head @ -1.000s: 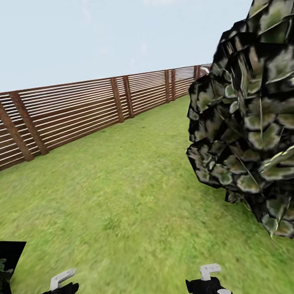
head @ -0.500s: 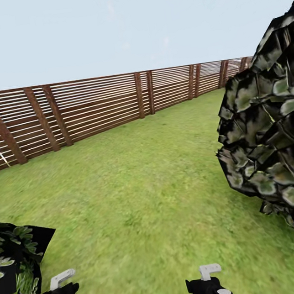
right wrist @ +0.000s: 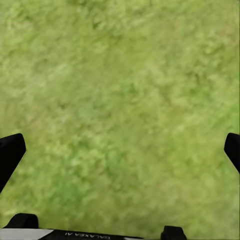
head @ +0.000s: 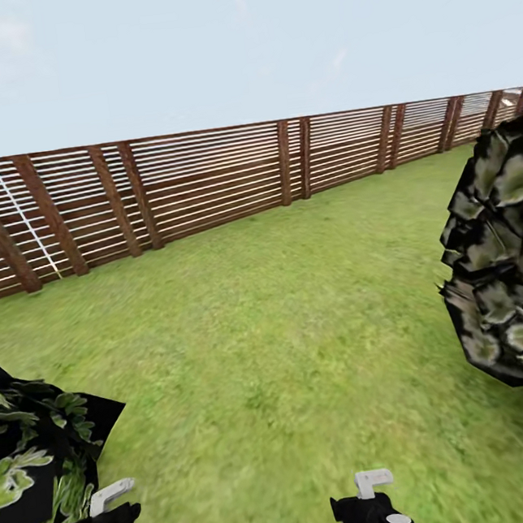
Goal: Take the three Easter eggs out of the wicker basket on the lawn in the garden, then place them on the lawn next to a single tree (choose any tree) so that all three eggs are next to the same tree and none are left in the basket.
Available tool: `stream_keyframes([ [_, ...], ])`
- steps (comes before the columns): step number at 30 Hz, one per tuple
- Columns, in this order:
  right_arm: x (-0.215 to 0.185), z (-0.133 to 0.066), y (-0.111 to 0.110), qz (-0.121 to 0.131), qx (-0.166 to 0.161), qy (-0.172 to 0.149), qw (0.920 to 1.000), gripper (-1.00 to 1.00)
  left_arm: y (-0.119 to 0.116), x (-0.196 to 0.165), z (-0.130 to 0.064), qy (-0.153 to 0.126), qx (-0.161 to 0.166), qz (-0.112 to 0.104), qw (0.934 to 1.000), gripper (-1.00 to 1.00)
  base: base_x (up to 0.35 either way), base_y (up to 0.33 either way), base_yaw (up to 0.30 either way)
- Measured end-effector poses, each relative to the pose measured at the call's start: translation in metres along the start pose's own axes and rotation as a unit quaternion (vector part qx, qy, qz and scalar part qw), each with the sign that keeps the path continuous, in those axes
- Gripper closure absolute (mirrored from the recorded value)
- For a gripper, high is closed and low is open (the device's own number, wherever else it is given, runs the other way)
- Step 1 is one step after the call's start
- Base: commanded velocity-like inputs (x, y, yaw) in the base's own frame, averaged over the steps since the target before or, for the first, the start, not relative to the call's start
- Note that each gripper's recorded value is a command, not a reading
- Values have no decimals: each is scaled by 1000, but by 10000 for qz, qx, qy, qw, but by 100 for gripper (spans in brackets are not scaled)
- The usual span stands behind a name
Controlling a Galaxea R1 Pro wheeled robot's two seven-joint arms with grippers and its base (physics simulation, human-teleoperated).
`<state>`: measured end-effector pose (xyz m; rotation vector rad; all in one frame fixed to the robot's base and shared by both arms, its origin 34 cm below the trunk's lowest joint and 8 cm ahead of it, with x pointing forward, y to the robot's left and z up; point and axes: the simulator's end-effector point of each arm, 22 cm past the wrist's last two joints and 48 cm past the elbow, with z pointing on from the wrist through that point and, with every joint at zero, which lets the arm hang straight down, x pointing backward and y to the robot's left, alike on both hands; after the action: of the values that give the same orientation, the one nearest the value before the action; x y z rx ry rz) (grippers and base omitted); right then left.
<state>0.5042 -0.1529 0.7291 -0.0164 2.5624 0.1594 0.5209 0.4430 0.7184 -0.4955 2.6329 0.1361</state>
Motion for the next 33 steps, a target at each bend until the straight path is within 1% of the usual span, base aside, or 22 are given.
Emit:
stream_keyframes([
  [5, 1, 1, -1, 10, -2, 8, 10000, -100, 0, 2, 1, 20, -8, 8, 10000, -100, 332, 0, 234],
  [10, 2, 1, -1, 17, -3, 11, 10000, -100, -2, 4, 2, 34, 3, 11, 10000, -100, 332, 0, 69],
  [23, 2, 1, -1, 47, -8, 13, 10000, -100, -4, 5, 2, 44, 14, 21, 10000, -100, 332, 0, 2],
  [27, 4, 2, -1, 78, -10, 32, 10000, -100, -3, 4, 3, 20, 9, 26, 10000, -100, 332, 0, -83],
  [29, 5, 2, -1, 79, -9, 44, 10000, -100, -3, 2, 4, -64, 6, 37, 10000, -100, 332, 0, -121],
  [33, 7, 3, -1, 62, -4, 62, 10000, -100, -3, 9, 5, -37, 1, 57, 10000, -100, 332, 0, -61],
])
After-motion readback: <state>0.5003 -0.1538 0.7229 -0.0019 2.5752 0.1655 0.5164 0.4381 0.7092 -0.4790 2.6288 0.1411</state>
